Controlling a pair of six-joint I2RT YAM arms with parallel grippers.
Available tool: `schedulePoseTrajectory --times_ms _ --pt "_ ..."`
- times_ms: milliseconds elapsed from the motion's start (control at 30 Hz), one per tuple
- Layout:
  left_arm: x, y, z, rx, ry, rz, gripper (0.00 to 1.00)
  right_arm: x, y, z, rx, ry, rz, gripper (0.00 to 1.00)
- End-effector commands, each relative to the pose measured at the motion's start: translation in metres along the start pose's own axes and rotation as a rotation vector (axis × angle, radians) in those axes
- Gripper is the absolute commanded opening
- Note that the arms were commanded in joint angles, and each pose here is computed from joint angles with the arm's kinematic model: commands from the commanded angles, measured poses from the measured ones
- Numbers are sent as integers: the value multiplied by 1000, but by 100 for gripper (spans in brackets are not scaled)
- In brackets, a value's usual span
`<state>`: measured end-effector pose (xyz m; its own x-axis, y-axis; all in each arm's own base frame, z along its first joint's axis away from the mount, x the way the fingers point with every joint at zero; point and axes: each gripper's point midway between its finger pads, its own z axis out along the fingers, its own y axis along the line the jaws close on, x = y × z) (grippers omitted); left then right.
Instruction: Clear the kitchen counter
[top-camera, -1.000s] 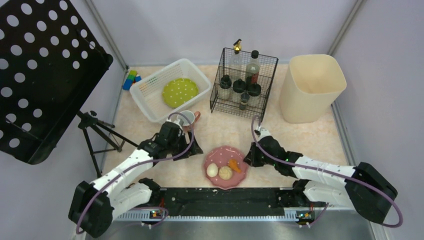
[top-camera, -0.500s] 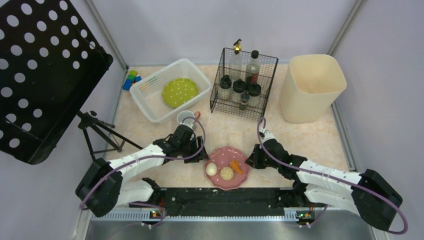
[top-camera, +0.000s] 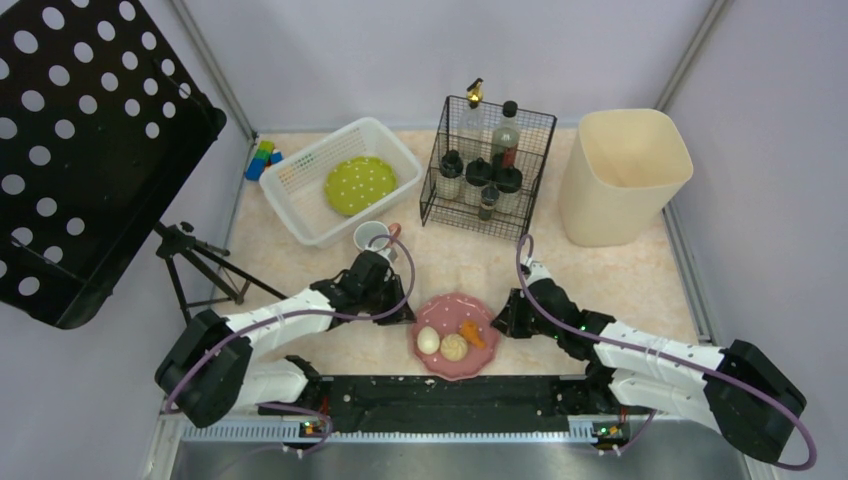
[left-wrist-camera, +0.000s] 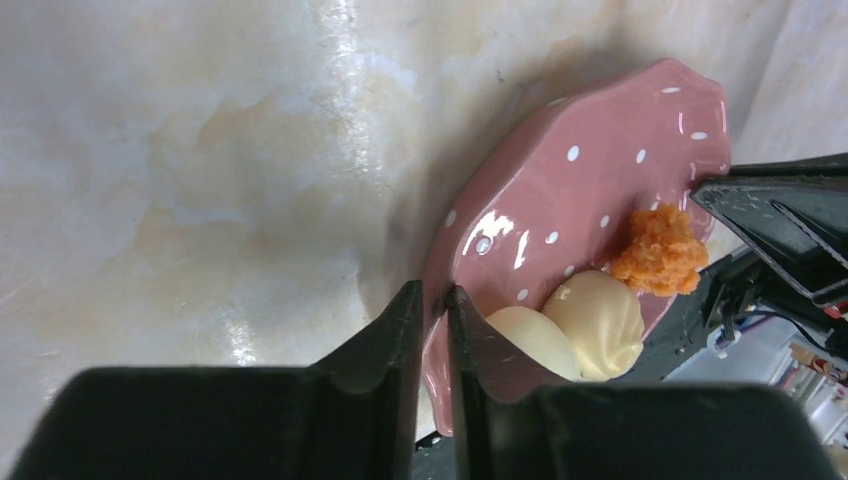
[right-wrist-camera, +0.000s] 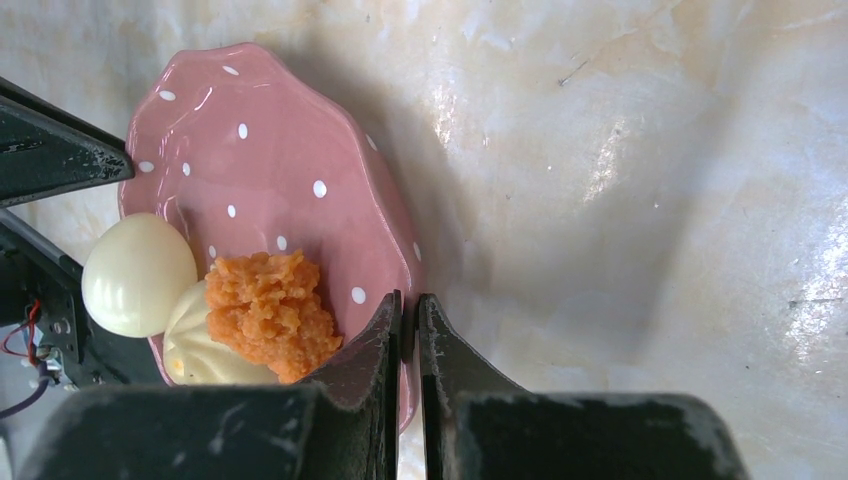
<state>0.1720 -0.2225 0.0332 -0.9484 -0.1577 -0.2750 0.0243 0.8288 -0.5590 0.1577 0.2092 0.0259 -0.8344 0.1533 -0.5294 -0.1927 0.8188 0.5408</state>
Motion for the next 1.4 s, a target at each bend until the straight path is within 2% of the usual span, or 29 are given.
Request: schedulePoseTrajectory --times_ms 0,67,133,300,367,667,800,1033,1367 --pt "3 13 4 -37 -11 5 14 3 2 -1 -20 11 20 0" --pt "6 17 4 -45 -10 2 7 4 2 -1 -24 12 24 0" --pt "8 21 3 -53 -11 3 0 4 2 -1 -25 12 31 5" --pt "17 35 4 -84 -8 -6 0 6 3 -2 -32 15 42 25" --pt "20 39 6 -88 -5 -12 0 7 4 -3 -36 21 44 29" --pt "35 47 9 -72 24 -19 0 8 4 -5 -40 26 46 33" --pt "38 46 6 -65 25 -18 10 8 4 -5 -41 26 46 34" --pt "35 41 -4 -48 3 -10 36 9 4 -4 -43 27 45 34" --pt "43 32 -4 -4 25 13 38 14 0 -3 -46 33 49 33"
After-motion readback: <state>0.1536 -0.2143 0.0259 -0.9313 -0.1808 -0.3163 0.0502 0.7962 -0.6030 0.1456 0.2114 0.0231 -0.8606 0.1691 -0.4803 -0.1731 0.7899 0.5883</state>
